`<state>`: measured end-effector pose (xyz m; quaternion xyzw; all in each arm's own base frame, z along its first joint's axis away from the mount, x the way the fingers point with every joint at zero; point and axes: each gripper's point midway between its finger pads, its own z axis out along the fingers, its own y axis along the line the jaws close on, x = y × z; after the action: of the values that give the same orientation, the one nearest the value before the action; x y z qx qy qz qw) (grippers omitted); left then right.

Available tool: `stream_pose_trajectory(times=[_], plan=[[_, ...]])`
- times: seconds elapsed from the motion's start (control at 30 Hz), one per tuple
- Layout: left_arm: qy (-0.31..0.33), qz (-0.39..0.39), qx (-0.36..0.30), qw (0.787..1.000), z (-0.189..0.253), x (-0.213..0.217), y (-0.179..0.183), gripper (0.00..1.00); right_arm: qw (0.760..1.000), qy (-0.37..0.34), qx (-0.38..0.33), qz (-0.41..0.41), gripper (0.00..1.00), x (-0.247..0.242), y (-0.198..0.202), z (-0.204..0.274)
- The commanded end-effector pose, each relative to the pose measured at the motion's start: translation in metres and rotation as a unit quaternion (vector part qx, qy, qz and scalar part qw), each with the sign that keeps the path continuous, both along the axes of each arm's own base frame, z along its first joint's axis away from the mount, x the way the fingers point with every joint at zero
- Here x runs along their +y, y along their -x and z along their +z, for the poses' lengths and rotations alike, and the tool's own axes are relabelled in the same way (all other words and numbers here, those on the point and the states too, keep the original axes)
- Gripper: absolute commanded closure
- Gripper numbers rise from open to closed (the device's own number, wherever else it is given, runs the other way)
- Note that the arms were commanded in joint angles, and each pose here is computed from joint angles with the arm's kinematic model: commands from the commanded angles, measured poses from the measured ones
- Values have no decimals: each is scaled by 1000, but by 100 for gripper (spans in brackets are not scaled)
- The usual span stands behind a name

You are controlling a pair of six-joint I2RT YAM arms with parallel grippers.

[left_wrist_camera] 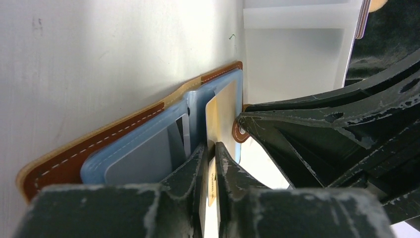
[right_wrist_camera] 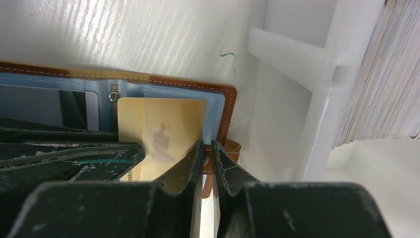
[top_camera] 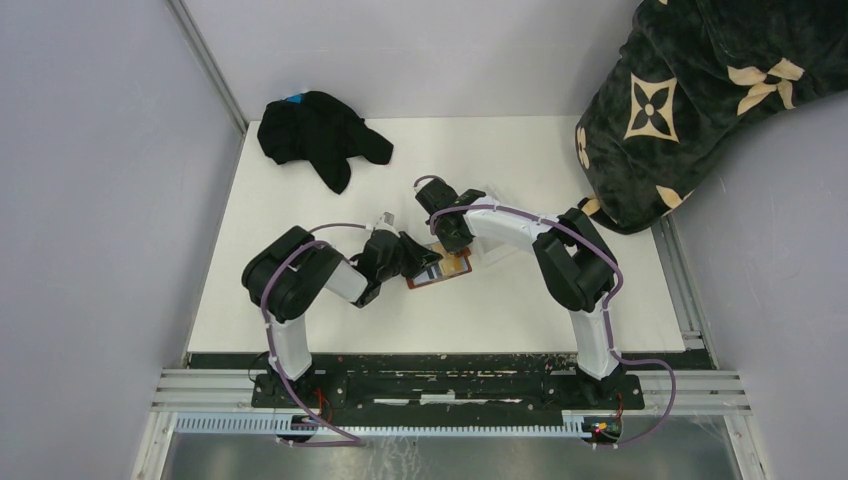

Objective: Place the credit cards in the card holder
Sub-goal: Insert the credit card into the card holder.

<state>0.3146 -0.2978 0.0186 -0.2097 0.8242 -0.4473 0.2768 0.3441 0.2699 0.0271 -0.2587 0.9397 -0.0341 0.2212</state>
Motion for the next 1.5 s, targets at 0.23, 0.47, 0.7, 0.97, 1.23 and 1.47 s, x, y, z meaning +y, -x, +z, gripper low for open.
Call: stream_pose_trajectory(times=[0.23,0.47,0.7,0.97,1.23,1.47], plan=[[-101,-44,41,993,-33,13,22,67,999,-27,-44,-6,77,11,-18,40],[-152,-65,39,985,-34,24,24,61,998,-26,-61,-9,65,8,-23,53],[-184,-67,37,980,-29,40,25,56,997,-28,-66,-17,64,4,-23,56],[-205,-70,25,976,-21,46,23,52,997,-29,-63,-22,65,-1,-20,51],[-224,-61,27,972,-21,57,27,56,998,-38,-51,-25,70,-3,-10,44],[-222,-63,24,973,-19,55,25,60,998,-48,-31,-27,74,-4,3,33]])
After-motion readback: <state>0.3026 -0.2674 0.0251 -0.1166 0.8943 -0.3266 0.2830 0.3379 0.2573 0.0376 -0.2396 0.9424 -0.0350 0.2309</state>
